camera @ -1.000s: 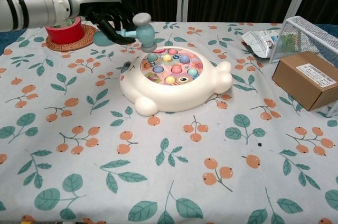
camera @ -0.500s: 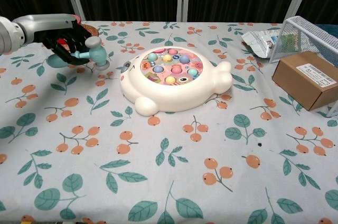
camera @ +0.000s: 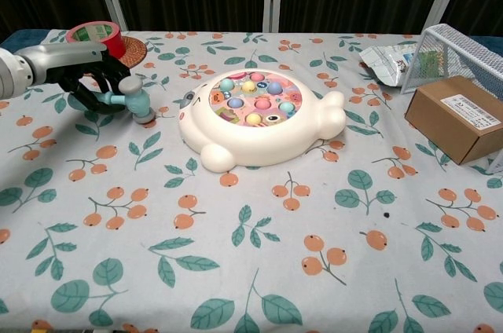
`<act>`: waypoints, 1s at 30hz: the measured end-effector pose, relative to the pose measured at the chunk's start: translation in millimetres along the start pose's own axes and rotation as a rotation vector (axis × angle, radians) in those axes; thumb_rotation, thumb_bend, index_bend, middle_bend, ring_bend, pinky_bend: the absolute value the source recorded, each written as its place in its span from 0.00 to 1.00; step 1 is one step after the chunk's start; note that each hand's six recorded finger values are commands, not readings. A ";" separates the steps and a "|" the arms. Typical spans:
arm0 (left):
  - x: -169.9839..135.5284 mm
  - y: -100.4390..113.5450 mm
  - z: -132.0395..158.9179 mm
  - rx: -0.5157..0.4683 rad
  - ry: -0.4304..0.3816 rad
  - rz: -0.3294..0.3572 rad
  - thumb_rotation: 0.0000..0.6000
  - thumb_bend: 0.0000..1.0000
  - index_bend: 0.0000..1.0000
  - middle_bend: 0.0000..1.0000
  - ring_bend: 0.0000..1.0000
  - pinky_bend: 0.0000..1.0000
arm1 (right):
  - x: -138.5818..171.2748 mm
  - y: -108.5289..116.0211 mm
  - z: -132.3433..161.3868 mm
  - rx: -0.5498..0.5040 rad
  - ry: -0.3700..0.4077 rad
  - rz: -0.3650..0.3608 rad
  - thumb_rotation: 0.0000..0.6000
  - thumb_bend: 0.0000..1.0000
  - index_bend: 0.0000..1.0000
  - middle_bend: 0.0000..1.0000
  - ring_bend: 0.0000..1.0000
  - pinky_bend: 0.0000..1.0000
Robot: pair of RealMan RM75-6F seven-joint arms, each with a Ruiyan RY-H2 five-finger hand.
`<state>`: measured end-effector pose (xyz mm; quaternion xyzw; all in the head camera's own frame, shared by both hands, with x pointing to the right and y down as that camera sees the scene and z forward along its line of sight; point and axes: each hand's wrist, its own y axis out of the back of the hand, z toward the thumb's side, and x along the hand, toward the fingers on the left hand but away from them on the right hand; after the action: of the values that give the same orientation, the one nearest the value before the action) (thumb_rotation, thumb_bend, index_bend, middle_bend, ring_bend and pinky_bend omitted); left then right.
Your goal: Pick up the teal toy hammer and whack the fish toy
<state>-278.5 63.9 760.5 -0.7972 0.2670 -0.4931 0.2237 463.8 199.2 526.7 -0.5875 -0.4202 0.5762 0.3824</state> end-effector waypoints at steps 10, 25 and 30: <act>-5.1 -7.7 -1.9 0.010 -0.006 -0.018 1.00 0.51 0.47 0.42 0.28 0.29 | 1.3 0.3 -0.5 -0.002 -0.003 -0.002 1.00 0.21 0.04 0.13 0.00 0.00; -13.8 -12.6 1.5 0.017 -0.024 -0.025 1.00 0.45 0.41 0.38 0.25 0.29 | 2.5 1.6 -0.5 -0.005 -0.002 -0.007 1.00 0.21 0.04 0.13 0.00 0.00; -19.0 -12.0 0.9 0.008 -0.026 -0.020 1.00 0.37 0.41 0.38 0.25 0.28 | 3.4 2.2 -0.8 -0.006 -0.003 -0.010 1.00 0.21 0.04 0.13 0.00 0.00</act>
<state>-282.2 85.4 755.0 -0.8052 0.2542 -0.4860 0.2256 464.6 201.7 523.5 -0.5857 -0.4254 0.5740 0.3827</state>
